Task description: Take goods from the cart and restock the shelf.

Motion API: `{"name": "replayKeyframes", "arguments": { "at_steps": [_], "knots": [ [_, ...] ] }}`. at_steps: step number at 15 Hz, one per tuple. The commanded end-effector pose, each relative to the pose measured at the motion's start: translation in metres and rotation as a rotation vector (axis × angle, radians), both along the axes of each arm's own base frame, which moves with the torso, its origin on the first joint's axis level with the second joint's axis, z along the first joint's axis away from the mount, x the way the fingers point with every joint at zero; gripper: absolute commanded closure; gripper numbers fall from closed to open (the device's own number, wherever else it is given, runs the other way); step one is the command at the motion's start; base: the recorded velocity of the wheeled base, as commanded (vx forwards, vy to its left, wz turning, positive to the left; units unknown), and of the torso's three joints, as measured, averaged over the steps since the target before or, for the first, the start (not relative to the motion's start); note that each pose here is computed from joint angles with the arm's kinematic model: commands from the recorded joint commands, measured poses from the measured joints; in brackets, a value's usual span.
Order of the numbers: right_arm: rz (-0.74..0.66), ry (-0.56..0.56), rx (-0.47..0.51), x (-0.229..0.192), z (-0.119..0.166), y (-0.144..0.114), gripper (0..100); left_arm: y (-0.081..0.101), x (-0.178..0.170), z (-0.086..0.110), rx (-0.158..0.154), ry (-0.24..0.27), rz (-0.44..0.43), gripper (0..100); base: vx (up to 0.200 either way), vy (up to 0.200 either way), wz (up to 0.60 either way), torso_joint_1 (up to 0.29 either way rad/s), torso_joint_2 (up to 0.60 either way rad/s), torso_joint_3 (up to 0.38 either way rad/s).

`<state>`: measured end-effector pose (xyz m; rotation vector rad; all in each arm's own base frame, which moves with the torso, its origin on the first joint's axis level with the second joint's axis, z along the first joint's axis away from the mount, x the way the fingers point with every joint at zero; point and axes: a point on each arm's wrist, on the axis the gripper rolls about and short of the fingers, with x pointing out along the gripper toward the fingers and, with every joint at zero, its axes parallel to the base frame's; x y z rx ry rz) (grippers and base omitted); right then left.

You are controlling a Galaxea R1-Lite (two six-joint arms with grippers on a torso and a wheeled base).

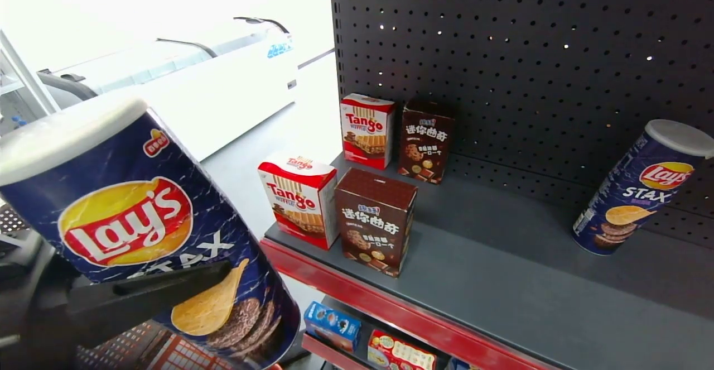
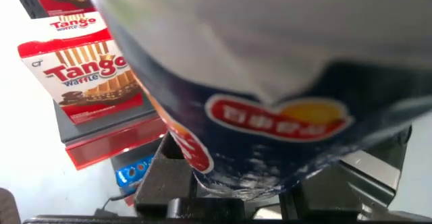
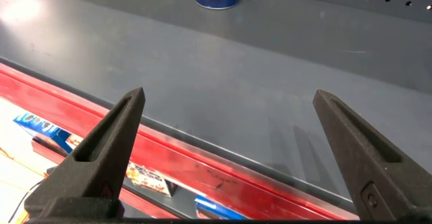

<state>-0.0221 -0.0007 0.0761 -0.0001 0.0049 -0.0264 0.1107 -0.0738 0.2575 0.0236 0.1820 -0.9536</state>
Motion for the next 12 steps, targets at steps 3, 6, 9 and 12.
{"name": "replayKeyframes", "arguments": {
  "at_steps": [3,6,9,12],
  "knots": [
    [0.000,0.001,0.000,0.0001,0.0001,0.0000,0,-0.0027,-0.0023,-0.0083,0.021,0.011,-0.048,100,0.000,0.000,0.00,0.000,0.00,0.000],
    [0.000,0.001,0.000,0.0001,0.0001,0.0000,0,-0.0041,-0.0032,-0.0078,0.019,0.006,-0.062,100,0.000,0.000,-0.20,0.002,0.00,0.001],
    [0.000,0.001,0.000,0.0001,0.0001,0.0000,0,-0.0062,-0.0049,-0.0113,0.022,0.015,-0.093,100,0.000,0.000,-0.60,0.001,0.00,0.002],
    [0.000,0.001,-0.002,0.0001,0.0001,0.0000,0,-0.0071,-0.0058,-0.0126,0.022,0.020,-0.114,100,0.000,0.000,-0.60,0.007,0.01,0.002]
  ]
}}
